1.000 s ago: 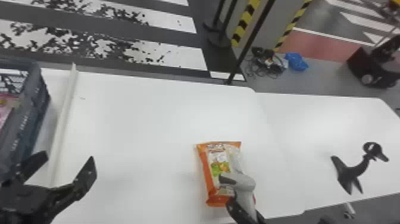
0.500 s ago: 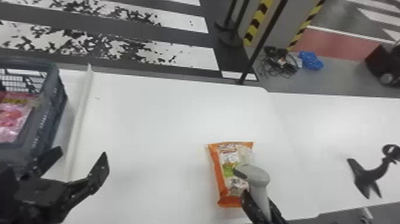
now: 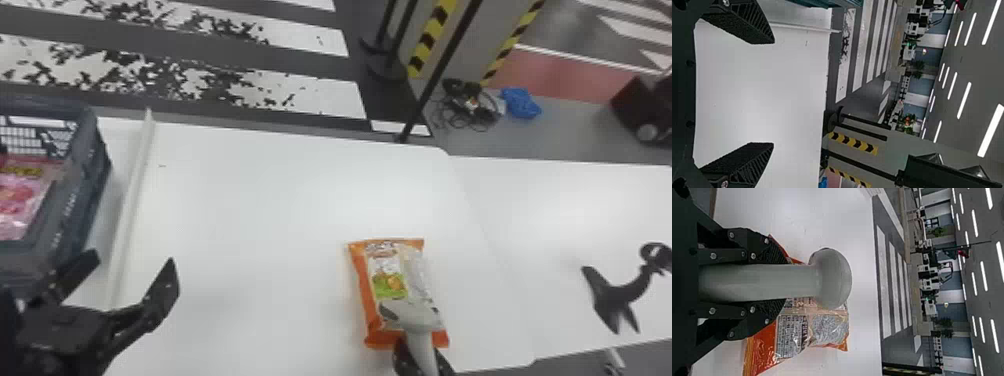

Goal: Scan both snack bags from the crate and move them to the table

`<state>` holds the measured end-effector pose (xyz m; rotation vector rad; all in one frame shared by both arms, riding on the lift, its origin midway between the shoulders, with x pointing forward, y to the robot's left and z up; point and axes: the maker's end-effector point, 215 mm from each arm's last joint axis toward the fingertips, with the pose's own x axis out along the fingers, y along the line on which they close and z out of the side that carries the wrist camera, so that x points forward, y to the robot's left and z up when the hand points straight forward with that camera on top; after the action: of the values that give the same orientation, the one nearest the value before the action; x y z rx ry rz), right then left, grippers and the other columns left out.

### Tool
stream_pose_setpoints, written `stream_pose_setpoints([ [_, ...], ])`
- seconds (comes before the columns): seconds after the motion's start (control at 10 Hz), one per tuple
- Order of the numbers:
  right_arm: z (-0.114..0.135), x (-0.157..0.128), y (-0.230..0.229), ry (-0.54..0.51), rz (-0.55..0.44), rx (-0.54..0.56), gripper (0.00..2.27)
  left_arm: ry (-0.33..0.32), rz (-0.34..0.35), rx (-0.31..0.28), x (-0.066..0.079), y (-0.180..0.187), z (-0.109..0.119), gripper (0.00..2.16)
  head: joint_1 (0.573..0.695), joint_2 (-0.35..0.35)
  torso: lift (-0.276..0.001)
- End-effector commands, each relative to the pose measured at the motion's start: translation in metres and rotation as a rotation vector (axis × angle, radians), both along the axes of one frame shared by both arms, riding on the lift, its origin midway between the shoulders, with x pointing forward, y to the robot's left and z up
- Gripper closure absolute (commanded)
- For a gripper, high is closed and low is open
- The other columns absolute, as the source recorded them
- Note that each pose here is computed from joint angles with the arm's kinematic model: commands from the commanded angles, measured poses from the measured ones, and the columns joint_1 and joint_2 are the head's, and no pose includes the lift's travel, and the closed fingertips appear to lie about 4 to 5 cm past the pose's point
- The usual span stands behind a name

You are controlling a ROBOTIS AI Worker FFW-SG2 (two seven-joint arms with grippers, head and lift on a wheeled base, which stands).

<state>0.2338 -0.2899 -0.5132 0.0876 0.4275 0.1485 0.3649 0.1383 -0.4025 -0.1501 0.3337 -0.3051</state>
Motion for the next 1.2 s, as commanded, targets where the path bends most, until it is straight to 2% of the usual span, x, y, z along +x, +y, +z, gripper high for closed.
stream_pose_setpoints([
  [0.0, -0.012, -0.001, 0.0, 0.018, -0.006, 0.008, 2.24, -0.013, 0.007, -0.029, -0.003, 0.003, 0.006, 0.06, 0.695, -0.294, -0.087],
  [0.1, -0.019, 0.0, 0.002, 0.027, -0.005, 0.016, 2.24, -0.027, 0.006, -0.05, -0.004, 0.002, 0.015, 0.06, 0.695, -0.295, -0.087],
  [0.3, -0.023, -0.003, 0.006, 0.032, -0.009, 0.032, 2.24, -0.024, 0.006, -0.042, -0.004, 0.004, 0.013, 0.06, 0.695, -0.287, -0.087],
  [0.5, -0.004, -0.002, -0.004, -0.012, -0.035, 0.045, 2.24, -0.021, 0.006, -0.037, -0.005, 0.004, 0.011, 0.06, 0.695, -0.283, -0.087],
  [0.7, 0.039, 0.007, -0.026, -0.085, -0.074, 0.077, 2.24, -0.02, 0.009, -0.03, -0.003, 0.007, 0.01, 0.06, 0.695, -0.293, -0.087],
  [0.8, 0.044, 0.017, -0.046, -0.08, -0.096, 0.071, 2.24, -0.02, 0.009, -0.031, -0.004, 0.006, 0.011, 0.06, 0.695, -0.307, -0.087],
  [0.9, 0.034, 0.033, -0.071, -0.03, -0.122, 0.115, 2.24, -0.023, 0.003, -0.03, -0.005, 0.005, 0.013, 0.06, 0.695, -0.331, -0.087],
  [1.1, 0.037, 0.074, -0.116, -0.033, -0.14, 0.095, 2.24, -0.009, 0.001, -0.021, -0.014, 0.008, 0.01, 0.06, 0.695, -0.35, -0.087],
])
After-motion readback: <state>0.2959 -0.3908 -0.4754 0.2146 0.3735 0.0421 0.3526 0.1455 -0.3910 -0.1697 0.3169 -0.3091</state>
